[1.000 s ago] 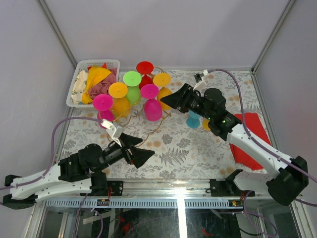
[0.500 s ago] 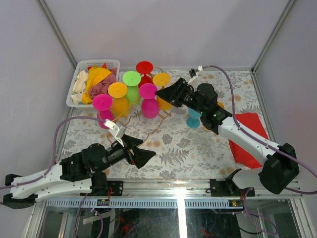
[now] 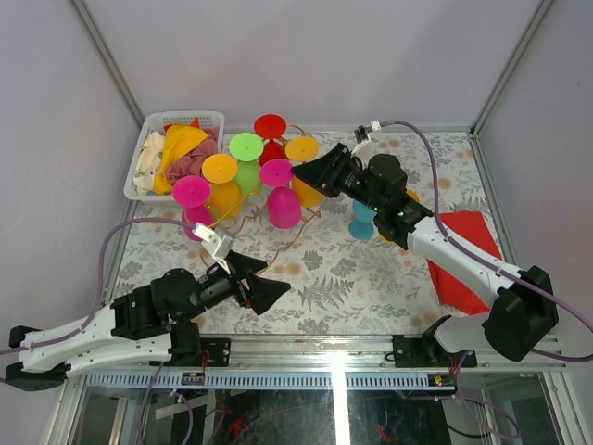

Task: Take the wine glass off the wine glass rack
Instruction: Pick up the wine glass from the wine rack.

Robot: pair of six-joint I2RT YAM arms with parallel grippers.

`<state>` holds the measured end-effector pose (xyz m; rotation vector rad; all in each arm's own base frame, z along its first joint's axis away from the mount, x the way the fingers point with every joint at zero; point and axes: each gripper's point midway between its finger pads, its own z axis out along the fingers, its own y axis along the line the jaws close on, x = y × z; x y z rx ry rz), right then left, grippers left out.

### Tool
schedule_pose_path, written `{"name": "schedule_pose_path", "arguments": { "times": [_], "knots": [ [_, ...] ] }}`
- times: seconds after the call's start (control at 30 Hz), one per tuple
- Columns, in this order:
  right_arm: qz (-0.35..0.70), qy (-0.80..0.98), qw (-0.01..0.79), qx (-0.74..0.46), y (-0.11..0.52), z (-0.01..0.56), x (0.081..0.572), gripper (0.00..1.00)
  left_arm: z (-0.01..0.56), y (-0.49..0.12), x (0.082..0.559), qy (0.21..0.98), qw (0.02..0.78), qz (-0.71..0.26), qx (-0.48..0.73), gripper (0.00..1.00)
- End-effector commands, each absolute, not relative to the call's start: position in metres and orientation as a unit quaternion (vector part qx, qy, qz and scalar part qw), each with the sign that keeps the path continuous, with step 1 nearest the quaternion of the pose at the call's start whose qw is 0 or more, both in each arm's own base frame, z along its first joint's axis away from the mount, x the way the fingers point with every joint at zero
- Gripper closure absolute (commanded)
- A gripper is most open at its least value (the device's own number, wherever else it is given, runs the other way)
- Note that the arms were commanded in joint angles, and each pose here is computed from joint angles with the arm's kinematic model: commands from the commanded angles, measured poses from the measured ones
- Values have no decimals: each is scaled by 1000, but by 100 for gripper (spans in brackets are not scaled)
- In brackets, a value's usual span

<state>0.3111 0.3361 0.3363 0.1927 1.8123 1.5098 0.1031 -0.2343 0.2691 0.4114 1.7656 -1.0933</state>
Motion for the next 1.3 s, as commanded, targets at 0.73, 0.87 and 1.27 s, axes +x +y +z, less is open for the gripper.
{"name": "schedule_pose_path", "arguments": {
  "times": [0.73, 0.87, 1.27],
  "knots": [
    [634, 666, 389, 56, 341, 385, 302, 82, 276, -228, 107, 721, 501, -455, 149, 0],
    [633, 665, 392, 57, 339, 386, 301, 87, 276, -229, 107, 721, 501, -455, 149, 0],
    [642, 660, 385, 65, 335, 389, 294, 100, 278, -230, 107, 720, 502, -455, 154, 0]
  ]
}}
